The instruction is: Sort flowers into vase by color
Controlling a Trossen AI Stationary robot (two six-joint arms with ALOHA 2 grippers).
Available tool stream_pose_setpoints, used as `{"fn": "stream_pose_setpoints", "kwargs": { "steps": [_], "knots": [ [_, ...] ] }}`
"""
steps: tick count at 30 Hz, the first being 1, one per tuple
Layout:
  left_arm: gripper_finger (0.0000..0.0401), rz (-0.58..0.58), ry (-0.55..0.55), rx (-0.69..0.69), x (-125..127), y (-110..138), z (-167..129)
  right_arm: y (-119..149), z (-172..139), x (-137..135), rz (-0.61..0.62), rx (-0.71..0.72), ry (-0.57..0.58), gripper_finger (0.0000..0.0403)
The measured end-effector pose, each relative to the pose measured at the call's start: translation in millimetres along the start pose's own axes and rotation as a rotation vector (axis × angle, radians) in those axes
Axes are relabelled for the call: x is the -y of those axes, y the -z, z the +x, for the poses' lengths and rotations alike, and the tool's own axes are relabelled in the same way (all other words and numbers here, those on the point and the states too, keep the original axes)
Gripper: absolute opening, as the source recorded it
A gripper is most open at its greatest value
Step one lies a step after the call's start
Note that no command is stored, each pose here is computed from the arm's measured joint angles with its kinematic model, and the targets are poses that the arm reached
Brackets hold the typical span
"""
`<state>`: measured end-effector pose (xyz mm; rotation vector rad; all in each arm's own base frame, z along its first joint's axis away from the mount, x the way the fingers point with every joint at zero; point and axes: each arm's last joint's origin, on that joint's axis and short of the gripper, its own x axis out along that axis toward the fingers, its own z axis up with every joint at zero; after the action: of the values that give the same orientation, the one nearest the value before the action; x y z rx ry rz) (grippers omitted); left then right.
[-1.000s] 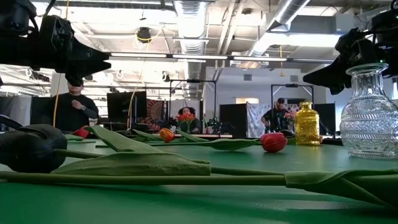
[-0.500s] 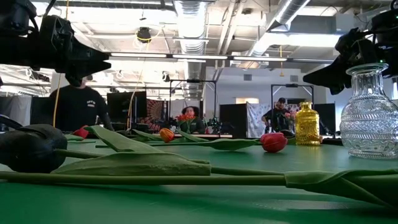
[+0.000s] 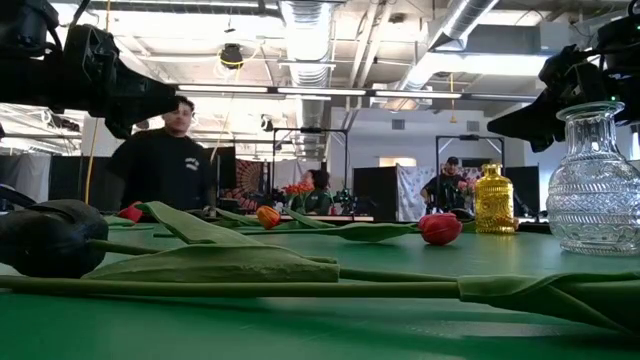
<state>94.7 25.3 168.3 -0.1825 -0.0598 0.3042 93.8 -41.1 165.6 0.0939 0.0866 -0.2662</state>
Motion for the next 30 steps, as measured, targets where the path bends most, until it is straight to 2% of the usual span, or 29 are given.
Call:
{"fn": "stream_pose_setpoints", "kwargs": {
  "steps": [11,15,18,20,23,25,30],
  "knots": [
    [0.0155,0.003,-0.001,0.001,0.0,0.0,0.0,0.0,0.0,0.0,0.0,0.0,0.0,0.0047],
    [0.0155,0.065,-0.029,0.03,-0.5,-2.6,0.0,0.0,0.0,0.0,0.0,0.0,0.0,0.0047],
    [0.0155,0.042,-0.029,0.024,-0.6,-2.0,0.0,0.0,0.0,0.0,0.0,0.0,0.0,0.0047],
    [0.0155,-0.043,-0.022,0.028,-0.4,-2.3,0.0,0.0,0.0,0.0,0.0,0.0,0.0,0.0047],
    [0.0155,-0.316,0.016,0.023,0.7,-2.5,0.0,0.0,0.0,0.0,0.0,0.0,0.0,0.0047],
    [0.0155,-0.46,0.001,0.02,0.1,-1.8,0.0,-0.1,0.0,0.0,0.0,0.001,0.0,0.0047],
    [0.0155,-0.596,0.003,0.064,0.2,-5.6,-0.2,-1.0,0.0,0.6,-0.014,0.012,0.022,0.0047]
  ]
}}
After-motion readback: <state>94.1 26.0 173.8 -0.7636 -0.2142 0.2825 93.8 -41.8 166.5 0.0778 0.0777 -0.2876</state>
